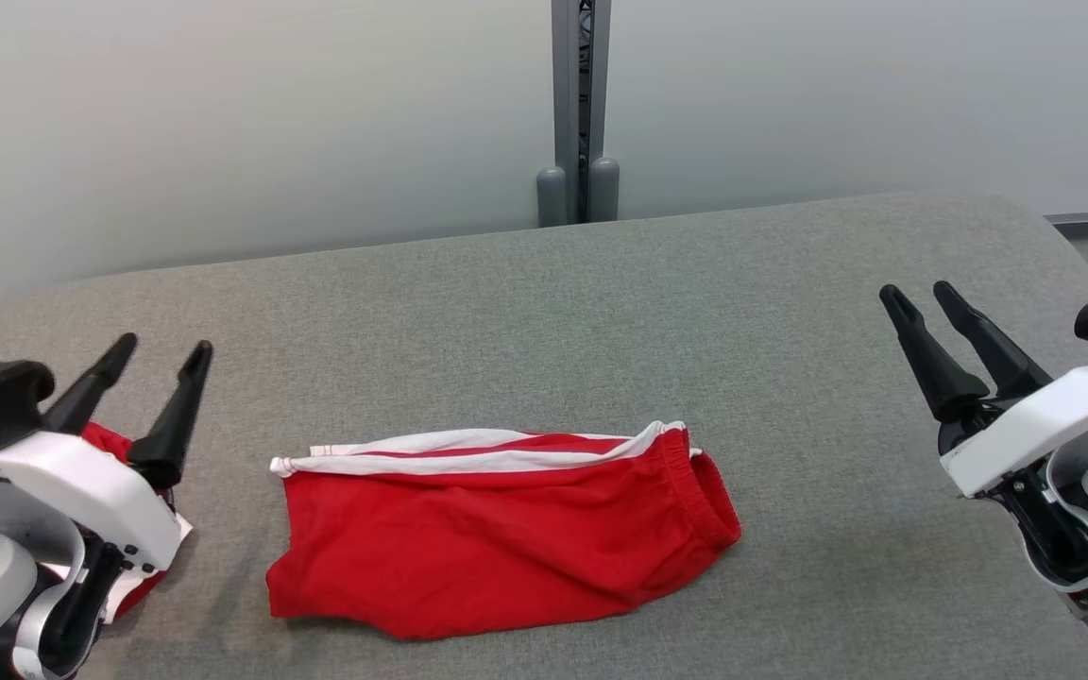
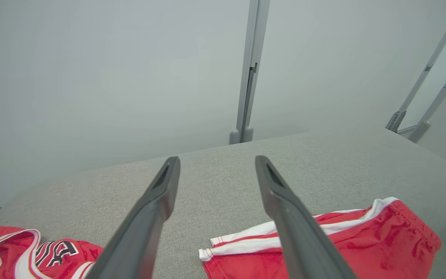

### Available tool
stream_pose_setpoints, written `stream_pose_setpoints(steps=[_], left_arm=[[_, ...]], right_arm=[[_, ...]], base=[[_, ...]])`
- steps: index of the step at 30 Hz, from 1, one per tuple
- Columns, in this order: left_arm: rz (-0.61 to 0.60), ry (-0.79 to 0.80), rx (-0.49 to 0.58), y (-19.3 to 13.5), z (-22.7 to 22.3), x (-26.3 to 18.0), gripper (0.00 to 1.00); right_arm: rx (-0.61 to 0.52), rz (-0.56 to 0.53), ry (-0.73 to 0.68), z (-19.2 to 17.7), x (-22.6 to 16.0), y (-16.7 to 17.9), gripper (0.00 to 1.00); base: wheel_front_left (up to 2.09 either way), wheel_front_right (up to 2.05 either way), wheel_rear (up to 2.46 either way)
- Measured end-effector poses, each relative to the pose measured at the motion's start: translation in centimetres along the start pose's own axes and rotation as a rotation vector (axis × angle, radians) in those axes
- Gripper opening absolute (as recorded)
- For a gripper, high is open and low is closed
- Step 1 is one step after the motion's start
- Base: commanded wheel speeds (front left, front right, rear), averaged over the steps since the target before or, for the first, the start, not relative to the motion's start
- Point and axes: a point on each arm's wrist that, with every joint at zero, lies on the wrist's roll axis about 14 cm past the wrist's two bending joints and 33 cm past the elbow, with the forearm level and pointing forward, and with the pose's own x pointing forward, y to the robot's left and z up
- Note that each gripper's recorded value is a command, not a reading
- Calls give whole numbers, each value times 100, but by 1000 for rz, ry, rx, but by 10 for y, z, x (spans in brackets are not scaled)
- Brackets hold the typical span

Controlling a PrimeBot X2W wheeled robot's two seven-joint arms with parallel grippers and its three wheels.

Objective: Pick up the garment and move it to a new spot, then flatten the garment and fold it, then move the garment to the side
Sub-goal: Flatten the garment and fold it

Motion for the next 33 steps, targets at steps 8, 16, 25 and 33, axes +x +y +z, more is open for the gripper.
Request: stream_pose_setpoints(steps=[8, 16, 25, 33], left_arm=[[147, -165, -1, 11, 5, -29, 100], [231, -313, 31, 6, 9, -48, 100], [269, -370, -26, -6, -9, -63, 100], [287, -359, -83, -9, -33, -77, 100]], right_arm=[[-43, -28, -121, -1, -7, 7, 100], [-60, -91, -132, -35, -24, 15, 100], [-82, -98, -18, -83, -27, 24, 100], [-123, -27, 125, -129, -6, 52, 100]], base=[[0, 0, 0], [0, 0, 0], [0, 0, 0], [0, 0, 0]])
